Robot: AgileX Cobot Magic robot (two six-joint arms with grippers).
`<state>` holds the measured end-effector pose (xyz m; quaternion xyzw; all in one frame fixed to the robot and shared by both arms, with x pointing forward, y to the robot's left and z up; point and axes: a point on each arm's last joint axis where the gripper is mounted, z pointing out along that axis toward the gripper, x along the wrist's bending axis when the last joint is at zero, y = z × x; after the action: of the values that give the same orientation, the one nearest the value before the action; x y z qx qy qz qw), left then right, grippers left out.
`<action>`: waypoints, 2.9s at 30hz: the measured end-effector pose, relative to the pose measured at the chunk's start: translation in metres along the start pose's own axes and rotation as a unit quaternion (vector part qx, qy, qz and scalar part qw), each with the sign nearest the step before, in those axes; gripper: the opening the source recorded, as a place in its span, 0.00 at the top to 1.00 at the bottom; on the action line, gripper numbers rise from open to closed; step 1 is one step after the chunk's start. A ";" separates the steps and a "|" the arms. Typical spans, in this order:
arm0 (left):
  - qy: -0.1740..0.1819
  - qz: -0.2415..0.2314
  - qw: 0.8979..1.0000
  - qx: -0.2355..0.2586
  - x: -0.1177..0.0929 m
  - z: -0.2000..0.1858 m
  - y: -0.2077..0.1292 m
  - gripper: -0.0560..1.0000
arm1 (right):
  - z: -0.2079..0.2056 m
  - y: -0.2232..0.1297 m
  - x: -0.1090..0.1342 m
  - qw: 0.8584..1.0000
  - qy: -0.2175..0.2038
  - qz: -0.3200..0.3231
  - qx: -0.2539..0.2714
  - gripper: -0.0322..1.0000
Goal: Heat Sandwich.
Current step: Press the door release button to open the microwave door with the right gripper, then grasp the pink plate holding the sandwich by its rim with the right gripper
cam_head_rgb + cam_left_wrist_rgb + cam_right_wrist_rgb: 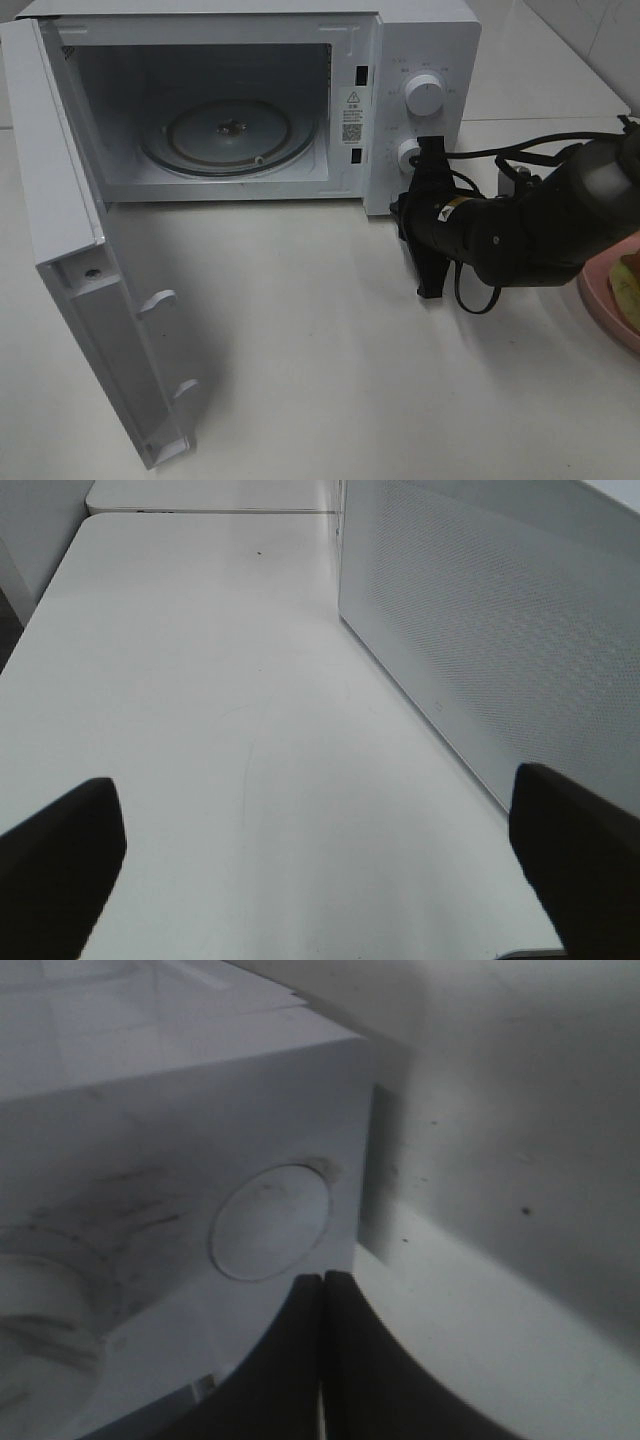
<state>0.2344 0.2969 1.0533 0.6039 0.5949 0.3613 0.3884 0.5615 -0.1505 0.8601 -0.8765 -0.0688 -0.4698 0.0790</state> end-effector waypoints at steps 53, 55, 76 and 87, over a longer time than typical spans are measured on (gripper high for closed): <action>0.000 0.000 1.000 0.000 0.000 0.000 0.000 0.01 | -0.139 0.009 0.005 0.697 -0.224 -0.643 0.225 0.85; 0.000 0.000 1.000 0.000 0.000 0.000 0.000 0.01 | -0.145 0.011 0.002 0.666 -0.238 -0.664 0.244 0.83; 0.000 0.000 1.000 0.000 0.000 0.000 0.000 0.01 | -0.156 0.008 0.044 0.575 -0.257 -0.724 0.282 0.06; 0.000 0.000 1.000 0.000 0.000 0.000 0.000 0.01 | -0.155 0.049 0.058 0.601 -0.302 -0.693 0.259 0.05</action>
<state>0.2344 0.2969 1.0533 0.6039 0.5949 0.3613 0.3884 0.4770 -0.2268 0.9891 -0.6005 -0.7945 -0.0542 -0.0725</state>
